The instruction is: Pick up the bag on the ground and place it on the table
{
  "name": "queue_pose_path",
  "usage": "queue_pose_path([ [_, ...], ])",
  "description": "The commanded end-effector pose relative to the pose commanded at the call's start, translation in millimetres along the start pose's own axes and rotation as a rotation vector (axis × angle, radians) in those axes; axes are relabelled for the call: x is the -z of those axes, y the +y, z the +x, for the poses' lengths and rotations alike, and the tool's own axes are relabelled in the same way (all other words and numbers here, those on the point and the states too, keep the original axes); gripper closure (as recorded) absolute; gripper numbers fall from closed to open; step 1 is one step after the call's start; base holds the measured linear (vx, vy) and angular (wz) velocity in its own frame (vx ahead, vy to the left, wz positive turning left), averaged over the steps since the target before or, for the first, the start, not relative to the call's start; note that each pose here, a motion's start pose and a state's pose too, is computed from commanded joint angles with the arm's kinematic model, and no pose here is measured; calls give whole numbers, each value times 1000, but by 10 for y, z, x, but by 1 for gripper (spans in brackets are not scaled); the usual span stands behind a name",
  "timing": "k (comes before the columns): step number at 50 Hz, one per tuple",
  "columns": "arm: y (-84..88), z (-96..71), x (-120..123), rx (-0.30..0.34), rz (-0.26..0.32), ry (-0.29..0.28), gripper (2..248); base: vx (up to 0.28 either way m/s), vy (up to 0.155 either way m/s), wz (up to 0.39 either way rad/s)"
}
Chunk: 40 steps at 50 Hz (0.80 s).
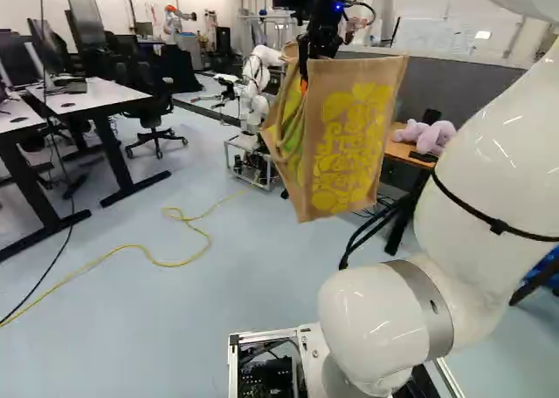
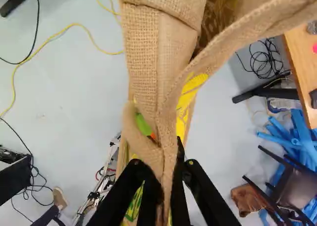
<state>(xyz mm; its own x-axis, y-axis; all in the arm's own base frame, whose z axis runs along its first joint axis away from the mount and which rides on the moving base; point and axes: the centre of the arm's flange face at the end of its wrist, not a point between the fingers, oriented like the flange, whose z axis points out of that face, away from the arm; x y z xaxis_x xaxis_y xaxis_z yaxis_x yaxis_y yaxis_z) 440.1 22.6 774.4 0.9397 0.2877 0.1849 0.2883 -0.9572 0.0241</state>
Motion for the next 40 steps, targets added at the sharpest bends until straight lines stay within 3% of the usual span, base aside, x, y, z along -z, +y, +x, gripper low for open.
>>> queue_pose_path([
  [9,0,0,0,0,0,0,225,59,-46,-270],
  [40,0,0,0,0,0,0,225,57,5,-1],
])
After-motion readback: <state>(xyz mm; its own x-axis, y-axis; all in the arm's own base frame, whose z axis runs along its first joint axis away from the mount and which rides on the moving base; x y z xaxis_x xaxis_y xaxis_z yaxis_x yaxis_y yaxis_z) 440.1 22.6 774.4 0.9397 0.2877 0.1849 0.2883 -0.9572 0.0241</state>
